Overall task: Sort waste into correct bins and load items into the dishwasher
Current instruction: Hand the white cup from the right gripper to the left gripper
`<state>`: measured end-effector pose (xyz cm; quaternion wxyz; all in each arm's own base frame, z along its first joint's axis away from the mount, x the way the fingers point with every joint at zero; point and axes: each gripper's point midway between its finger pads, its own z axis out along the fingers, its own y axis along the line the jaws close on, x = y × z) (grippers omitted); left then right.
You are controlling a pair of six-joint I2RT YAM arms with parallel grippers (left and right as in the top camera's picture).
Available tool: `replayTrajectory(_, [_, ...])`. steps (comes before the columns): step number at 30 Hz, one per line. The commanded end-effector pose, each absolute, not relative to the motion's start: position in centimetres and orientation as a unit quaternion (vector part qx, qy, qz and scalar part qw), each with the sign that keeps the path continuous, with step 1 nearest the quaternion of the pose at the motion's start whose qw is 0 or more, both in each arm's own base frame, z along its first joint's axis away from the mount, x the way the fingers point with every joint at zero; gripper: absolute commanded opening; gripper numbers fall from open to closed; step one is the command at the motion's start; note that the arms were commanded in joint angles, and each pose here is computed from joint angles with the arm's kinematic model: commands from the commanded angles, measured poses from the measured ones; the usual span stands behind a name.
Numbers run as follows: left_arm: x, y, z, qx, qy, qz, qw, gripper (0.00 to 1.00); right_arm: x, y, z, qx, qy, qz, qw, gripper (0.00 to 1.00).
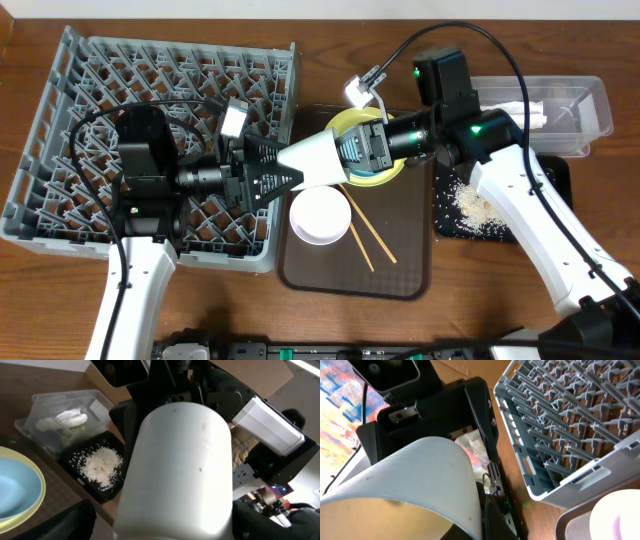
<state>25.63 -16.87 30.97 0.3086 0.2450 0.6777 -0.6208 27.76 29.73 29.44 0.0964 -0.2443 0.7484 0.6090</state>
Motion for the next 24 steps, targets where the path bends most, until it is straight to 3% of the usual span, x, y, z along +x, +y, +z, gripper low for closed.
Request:
replayTrajectory(1, [25.4, -17.2, 31.8, 0.242, 0.677, -0.629, 0.296, 0.88, 27.2, 30.2, 30.3, -0.246, 0.738, 0.623, 0.083, 0.01])
replayTrajectory(24, [25.6, -17.3, 33.0, 0.215, 0.681, -0.644, 0.274, 0.86, 27.5, 30.4, 30.2, -0.247, 0.742, 0.616, 0.093, 0.01])
